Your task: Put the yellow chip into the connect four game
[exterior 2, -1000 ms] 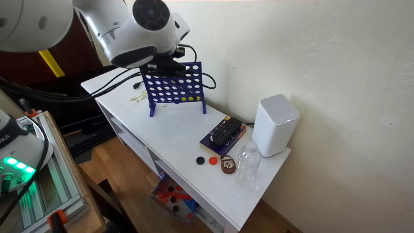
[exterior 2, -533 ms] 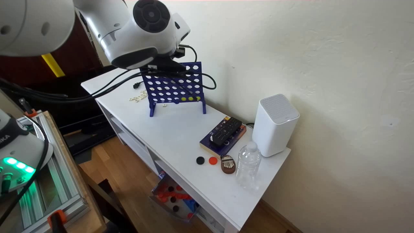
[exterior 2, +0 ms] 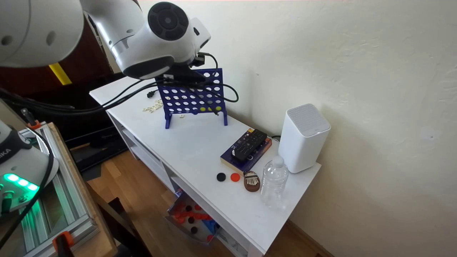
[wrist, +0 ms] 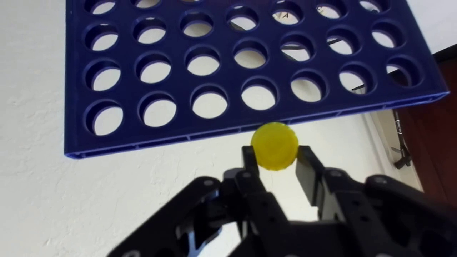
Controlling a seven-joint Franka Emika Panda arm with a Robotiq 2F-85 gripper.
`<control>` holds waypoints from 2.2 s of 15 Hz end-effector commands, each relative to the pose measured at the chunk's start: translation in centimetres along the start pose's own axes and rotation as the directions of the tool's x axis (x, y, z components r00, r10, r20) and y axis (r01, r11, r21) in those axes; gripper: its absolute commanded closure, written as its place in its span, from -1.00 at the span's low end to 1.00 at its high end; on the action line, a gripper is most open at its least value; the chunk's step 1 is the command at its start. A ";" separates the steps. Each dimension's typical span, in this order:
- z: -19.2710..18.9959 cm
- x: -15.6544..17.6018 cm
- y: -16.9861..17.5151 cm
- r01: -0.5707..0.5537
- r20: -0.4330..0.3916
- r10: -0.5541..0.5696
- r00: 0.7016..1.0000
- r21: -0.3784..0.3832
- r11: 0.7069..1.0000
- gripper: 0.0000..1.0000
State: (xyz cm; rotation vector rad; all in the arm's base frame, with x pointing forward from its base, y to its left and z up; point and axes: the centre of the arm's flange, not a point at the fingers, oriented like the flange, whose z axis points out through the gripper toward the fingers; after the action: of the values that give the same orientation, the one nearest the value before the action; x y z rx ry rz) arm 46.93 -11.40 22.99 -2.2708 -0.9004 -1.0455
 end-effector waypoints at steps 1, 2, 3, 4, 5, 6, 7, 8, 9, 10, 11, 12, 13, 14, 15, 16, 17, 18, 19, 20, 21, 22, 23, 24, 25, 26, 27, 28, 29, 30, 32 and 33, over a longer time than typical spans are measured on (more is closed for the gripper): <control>-0.2 -0.5 0.7 0.006 -0.032 -0.007 0.999 -0.013 1.000 0.83; -0.1 -0.5 0.7 0.005 -0.034 -0.006 0.999 -0.016 1.000 0.83; -0.1 -0.5 0.8 0.005 -0.035 -0.005 0.999 -0.018 1.000 0.83; 0.0 -0.5 0.8 0.003 -0.037 -0.004 0.999 -0.020 1.000 0.83; 0.0 -0.4 0.7 0.003 -0.039 -0.003 0.999 -0.018 1.000 0.83; 0.0 -0.4 0.7 0.003 -0.042 -0.004 0.999 -0.017 1.000 0.83; 0.0 -0.3 0.7 0.003 -0.043 -0.004 0.999 -0.015 1.000 0.83; 0.0 -0.3 0.6 0.004 -0.045 -0.005 0.999 -0.014 1.000 0.83; 0.0 -0.2 0.6 0.004 -0.046 -0.005 0.999 -0.011 1.000 0.83; -0.1 -0.2 0.5 0.005 -0.048 -0.005 0.999 -0.009 1.000 0.83; -0.1 -0.1 0.5 0.006 -0.047 -0.006 0.999 -0.009 1.000 0.83; -0.1 -0.1 0.5 0.006 -0.046 -0.006 0.999 -0.009 1.000 0.83; 0.0 -0.1 0.5 0.005 -0.045 -0.005 0.999 -0.009 1.000 0.83; 0.0 -0.2 0.6 0.004 -0.045 -0.005 0.999 -0.009 1.000 0.83; 0.2 -0.2 0.6 0.003 -0.044 -0.004 0.999 -0.008 1.000 0.83; 0.2 -0.2 0.6 0.003 -0.044 -0.003 0.999 -0.007 1.000 0.83; 0.2 -0.1 0.5 0.004 -0.046 -0.004 0.999 -0.005 1.000 0.83; 0.2 -0.1 0.5 0.005 -0.046 -0.005 0.999 -0.003 1.000 0.83; 0.3 -0.1 0.4 0.007 -0.046 -0.007 0.999 -0.001 1.000 0.83; 0.3 -0.1 0.5 0.006 -0.044 -0.006 0.999 -0.001 1.000 0.83; 0.5 -0.2 0.5 0.005 -0.043 -0.005 0.999 0.000 1.000 0.83; 0.5 -0.2 0.5 0.004 -0.042 -0.004 0.999 0.001 1.000 0.83; 0.6 -0.2 0.5 0.004 -0.042 -0.003 0.999 0.002 1.000 0.83; 0.7 -0.3 0.5 0.002 -0.042 -0.002 0.999 0.002 1.000 0.83; 0.8 -0.3 0.6 0.000 -0.041 0.000 0.999 0.003 1.000 0.83; 0.9 -0.4 0.6 -0.001 -0.041 0.001 0.999 0.005 1.000 0.83; 0.9 -0.5 0.5 -0.003 -0.041 0.003 0.999 0.006 1.000 0.83; 1.0 -0.6 0.5 -0.005 -0.041 0.005 0.999 0.007 1.000 0.83; 1.1 -0.6 0.5 -0.006 -0.041 0.007 0.999 0.008 1.000 0.83; 1.2 -0.7 0.5 -0.008 -0.039 0.009 0.999 0.008 1.000 0.83; 1.2 -0.9 0.6 -0.011 -0.036 0.011 0.999 0.006 1.000 0.83; 1.2 -1.0 0.6 -0.013 -0.035 0.013 0.999 0.005 1.000 0.83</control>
State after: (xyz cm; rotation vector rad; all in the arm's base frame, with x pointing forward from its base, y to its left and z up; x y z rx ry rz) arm 46.94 -11.03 21.97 -2.2573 -0.8684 -1.0511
